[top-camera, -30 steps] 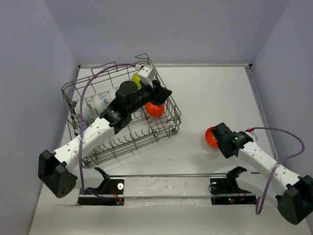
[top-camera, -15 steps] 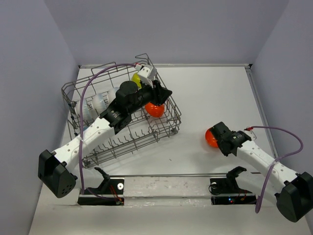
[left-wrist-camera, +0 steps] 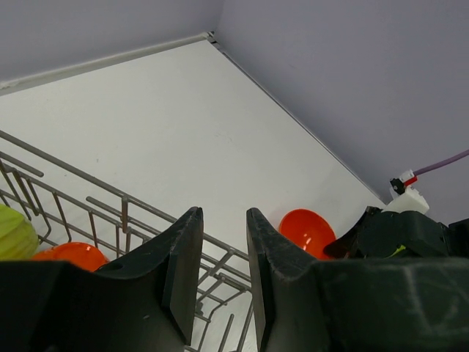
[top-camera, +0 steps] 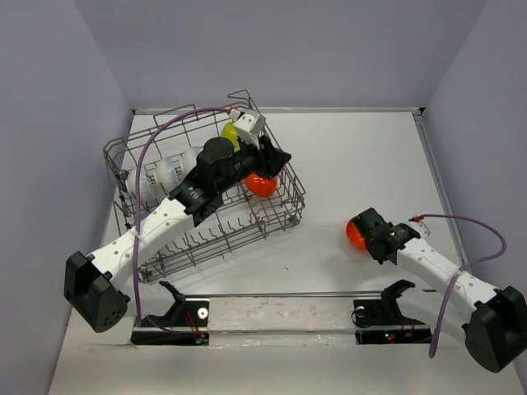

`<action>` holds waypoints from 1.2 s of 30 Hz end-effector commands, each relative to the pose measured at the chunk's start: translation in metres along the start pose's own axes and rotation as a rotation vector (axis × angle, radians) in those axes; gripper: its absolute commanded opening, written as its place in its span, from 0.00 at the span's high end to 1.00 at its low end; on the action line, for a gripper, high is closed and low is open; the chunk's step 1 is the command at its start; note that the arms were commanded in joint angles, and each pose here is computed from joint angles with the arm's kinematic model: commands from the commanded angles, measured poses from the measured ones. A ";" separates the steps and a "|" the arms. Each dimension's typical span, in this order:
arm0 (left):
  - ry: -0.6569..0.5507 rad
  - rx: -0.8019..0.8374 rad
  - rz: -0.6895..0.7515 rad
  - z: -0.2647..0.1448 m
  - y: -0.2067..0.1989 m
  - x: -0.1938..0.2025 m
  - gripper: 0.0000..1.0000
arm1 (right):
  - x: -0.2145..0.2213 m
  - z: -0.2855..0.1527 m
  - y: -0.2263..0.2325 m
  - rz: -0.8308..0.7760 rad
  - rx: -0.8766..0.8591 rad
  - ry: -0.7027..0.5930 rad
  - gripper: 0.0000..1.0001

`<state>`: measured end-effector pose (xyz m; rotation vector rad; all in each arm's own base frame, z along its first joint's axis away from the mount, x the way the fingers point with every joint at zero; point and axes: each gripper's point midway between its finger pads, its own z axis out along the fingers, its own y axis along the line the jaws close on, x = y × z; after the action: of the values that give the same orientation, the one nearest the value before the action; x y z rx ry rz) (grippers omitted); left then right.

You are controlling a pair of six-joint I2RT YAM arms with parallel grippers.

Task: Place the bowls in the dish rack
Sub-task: Pick up the bowl from the center of the board, then pass from the right arm to the left

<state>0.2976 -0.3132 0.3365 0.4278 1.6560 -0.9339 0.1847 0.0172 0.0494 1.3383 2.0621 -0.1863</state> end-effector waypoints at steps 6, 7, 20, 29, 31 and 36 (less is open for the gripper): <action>-0.059 0.055 0.116 -0.001 -0.039 -0.032 0.58 | -0.055 -0.036 0.050 -0.054 -0.151 -0.142 0.99; -0.062 0.040 0.148 0.000 -0.041 -0.034 0.55 | -0.067 -0.050 0.066 -0.040 -0.192 -0.156 0.99; 0.012 0.083 0.341 -0.034 -0.121 -0.026 0.49 | -0.112 -0.180 0.186 -0.399 -0.631 -0.067 0.99; 0.144 0.131 0.456 -0.088 -0.156 0.014 0.49 | -0.098 -0.239 0.193 -0.638 -0.779 0.140 0.99; 0.187 0.100 0.497 -0.095 -0.155 0.022 0.49 | -0.094 -0.241 0.187 -0.692 -0.770 0.173 0.99; 0.308 0.025 0.617 -0.105 -0.159 0.044 0.49 | -0.086 -0.243 0.173 -0.784 -0.726 0.253 0.99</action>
<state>0.0950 -0.3556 0.3647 1.0494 1.5811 -0.6512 0.2650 0.1415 0.3249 0.2069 2.3387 0.3690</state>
